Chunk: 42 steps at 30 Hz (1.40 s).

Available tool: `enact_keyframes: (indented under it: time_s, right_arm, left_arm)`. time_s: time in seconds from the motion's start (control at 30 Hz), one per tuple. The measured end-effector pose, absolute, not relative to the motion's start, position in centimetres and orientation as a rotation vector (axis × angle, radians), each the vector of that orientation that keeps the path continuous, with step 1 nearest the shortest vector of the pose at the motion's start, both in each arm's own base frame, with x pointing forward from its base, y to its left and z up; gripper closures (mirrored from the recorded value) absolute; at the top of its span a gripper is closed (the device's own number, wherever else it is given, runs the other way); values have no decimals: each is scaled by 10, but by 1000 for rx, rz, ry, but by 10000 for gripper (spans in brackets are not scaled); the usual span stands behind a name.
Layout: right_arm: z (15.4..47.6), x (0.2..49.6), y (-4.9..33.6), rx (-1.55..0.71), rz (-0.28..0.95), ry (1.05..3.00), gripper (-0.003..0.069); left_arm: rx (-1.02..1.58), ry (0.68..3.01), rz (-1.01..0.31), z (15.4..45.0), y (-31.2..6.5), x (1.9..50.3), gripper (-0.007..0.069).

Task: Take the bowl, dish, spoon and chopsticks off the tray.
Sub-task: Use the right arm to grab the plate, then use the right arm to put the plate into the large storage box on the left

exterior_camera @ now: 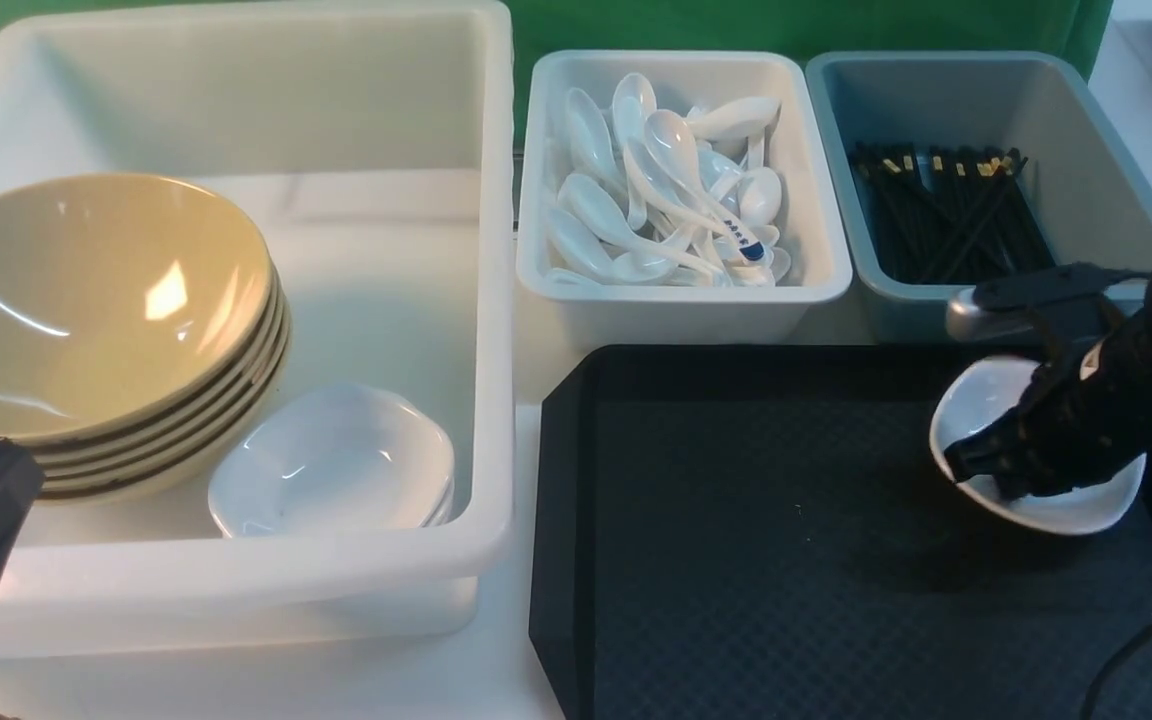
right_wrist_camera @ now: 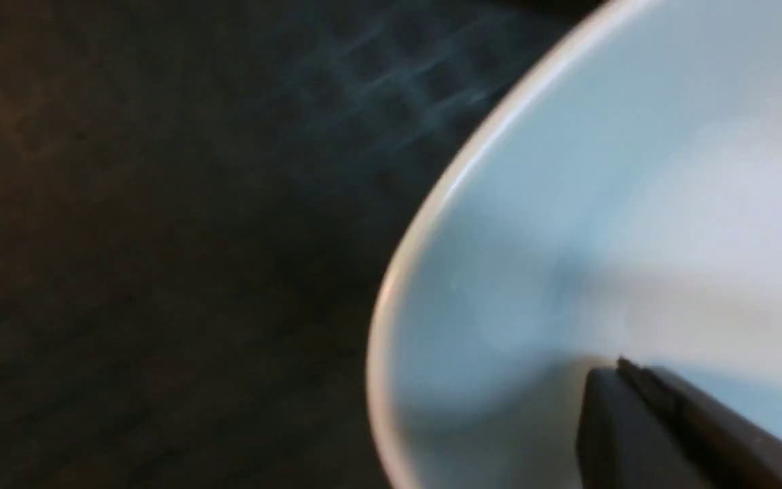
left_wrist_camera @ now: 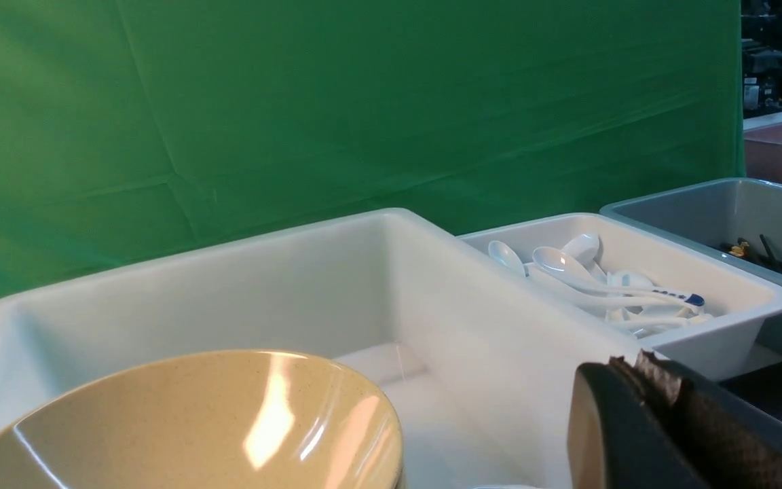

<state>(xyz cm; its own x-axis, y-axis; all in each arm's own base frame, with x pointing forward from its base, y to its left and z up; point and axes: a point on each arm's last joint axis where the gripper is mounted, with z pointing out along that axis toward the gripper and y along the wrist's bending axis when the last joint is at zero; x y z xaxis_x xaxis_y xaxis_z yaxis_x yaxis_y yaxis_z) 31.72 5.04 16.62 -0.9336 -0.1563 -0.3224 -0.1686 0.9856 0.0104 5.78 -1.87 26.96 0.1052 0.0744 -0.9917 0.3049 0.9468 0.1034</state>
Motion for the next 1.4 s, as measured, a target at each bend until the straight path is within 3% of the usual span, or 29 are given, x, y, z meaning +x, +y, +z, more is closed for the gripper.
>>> enact_keyframes:
  time_s: [0.17,0.33,0.43,0.63,0.73,0.83,1.0,1.03,1.07,1.13,1.2,1.33,1.4]
  right_arm:
    - [186,310,84,-409,165,2774,627]
    - [214,308,75,-412,168,2736,603]
    - [217,308,44,-328,135,2794,514]
    - [204,316,2,-178,90,2834,260]
    - [193,323,-1,-162,84,2829,191]
    - [180,329,-1,-159,82,2835,169]
    - [163,332,-1,-152,96,2884,205]
    - [163,330,0,-153,110,2904,268]
    - [163,330,0,-155,113,2906,277]
    - [167,325,1,-155,152,2945,378]
    - [174,321,2,-159,174,2956,429]
    - [208,305,5,-205,203,2927,555]
    - [245,289,11,-289,193,2829,592]
  left_arm:
    - [323,1459,-163,270,-19,58,634]
    - [327,1457,-158,270,-19,58,634]
    - [328,1457,-157,270,-19,58,634]
    - [328,1457,-157,270,-19,58,634]
    - [328,1457,-157,270,-19,58,634]
    - [328,1457,-157,270,-19,58,634]
    - [328,1457,-157,270,-19,58,634]
    - [328,1457,-157,270,-19,58,634]
    - [328,1457,-157,270,-19,58,634]
    - [328,1457,-157,270,-19,58,634]
    - [328,1457,-157,270,-19,58,634]
    - [328,1457,-157,270,-19,58,634]
    - [328,1457,-157,270,-19,58,634]
